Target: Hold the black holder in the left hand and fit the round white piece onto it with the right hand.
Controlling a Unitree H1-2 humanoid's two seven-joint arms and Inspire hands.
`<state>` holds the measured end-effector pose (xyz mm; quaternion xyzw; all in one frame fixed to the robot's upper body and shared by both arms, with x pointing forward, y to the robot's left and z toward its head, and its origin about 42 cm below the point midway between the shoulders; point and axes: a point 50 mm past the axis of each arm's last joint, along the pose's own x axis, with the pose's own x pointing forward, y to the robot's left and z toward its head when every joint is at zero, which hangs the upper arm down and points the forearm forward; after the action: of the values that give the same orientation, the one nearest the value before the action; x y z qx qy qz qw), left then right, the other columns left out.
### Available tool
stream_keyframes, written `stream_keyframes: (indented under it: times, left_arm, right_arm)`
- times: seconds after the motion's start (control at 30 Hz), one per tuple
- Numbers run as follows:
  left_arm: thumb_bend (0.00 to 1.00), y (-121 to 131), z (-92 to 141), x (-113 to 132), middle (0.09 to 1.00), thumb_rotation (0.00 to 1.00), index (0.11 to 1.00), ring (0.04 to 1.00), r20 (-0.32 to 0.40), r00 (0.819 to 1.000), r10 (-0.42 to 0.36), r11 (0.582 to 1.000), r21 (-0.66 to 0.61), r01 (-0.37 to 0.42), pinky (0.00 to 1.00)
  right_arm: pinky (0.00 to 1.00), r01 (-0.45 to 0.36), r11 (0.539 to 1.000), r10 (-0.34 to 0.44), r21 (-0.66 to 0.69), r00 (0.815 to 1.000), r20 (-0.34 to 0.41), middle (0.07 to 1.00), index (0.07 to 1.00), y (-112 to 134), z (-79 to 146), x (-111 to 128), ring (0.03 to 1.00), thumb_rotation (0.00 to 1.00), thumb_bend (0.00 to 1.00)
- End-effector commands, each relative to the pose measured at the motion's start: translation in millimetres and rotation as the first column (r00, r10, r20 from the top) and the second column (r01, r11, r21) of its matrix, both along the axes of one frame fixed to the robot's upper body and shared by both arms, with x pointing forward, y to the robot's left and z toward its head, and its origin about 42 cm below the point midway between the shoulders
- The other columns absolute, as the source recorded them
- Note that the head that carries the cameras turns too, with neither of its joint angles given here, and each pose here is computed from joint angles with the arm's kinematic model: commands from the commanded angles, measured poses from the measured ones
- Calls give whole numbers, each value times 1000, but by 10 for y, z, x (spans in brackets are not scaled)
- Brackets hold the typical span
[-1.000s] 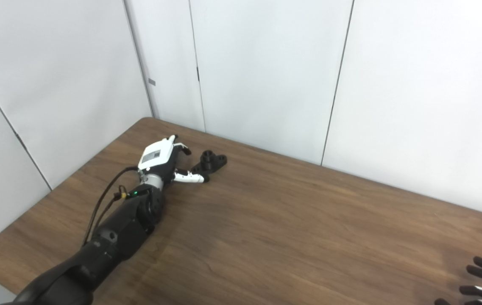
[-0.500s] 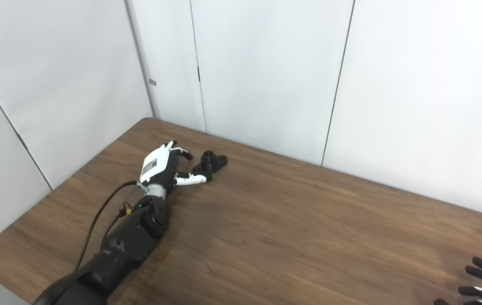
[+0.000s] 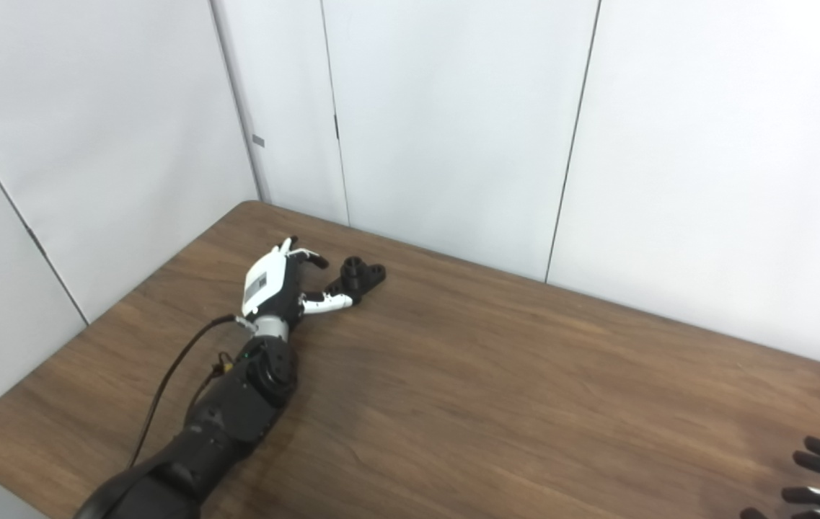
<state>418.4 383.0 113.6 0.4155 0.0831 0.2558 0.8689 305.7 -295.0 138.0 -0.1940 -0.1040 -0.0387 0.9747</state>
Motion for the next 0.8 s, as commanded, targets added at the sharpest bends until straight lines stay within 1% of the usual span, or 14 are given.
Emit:
stream_keyframes:
  times: [0.0, 0.07, 0.13, 0.27, 0.33, 0.43, 0.63, 0.77]
  left_arm:
    - [891, -117, -189, -35, 983, 127, 652, 1000, -71, 997, -28, 997, -75, 23, 934]
    - [893, -128, -204, -41, 988, 131, 654, 1000, -74, 997, -33, 996, -81, 27, 953]
    - [896, -143, -232, -49, 990, 137, 662, 1000, -103, 993, -49, 997, -64, 42, 970]
    - [899, -179, -296, -76, 987, 136, 657, 1000, -119, 991, -65, 997, -54, 59, 952]
    - [906, -200, -323, -83, 985, 137, 654, 1000, -126, 990, -68, 996, -58, 61, 949]
    - [910, -215, -344, -83, 991, 144, 654, 1000, -134, 988, -76, 996, -58, 68, 950]
    - [920, -224, -382, -74, 997, 166, 659, 1000, -143, 986, -88, 994, -77, 77, 991]
    - [902, -227, -417, -76, 999, 194, 660, 1000, -175, 981, -80, 995, -73, 68, 998]
  right_arm:
    - [445, -9, 1000, 10, -13, 997, 75, 736, 767, -1, 186, 23, 582, 0, 498]
    - [445, -7, 1000, 8, -15, 997, 73, 736, 766, 0, 189, 18, 574, 0, 501]
    - [438, -10, 1000, 11, -10, 997, 76, 735, 767, 3, 195, 12, 569, 0, 500]
    - [433, -12, 1000, 12, -8, 997, 72, 731, 767, 1, 196, 6, 563, 0, 501]
    - [468, -8, 1000, 9, -11, 998, 68, 731, 765, 1, 200, -1, 571, 0, 500]
    - [496, -4, 1000, 5, -15, 998, 69, 734, 766, 0, 207, -8, 575, 0, 496]
    - [436, 4, 1000, -1, -29, 997, 80, 737, 771, -2, 218, -6, 570, 0, 502]
    - [427, 2, 1000, 1, -29, 996, 89, 736, 769, 2, 224, -10, 567, 0, 509]
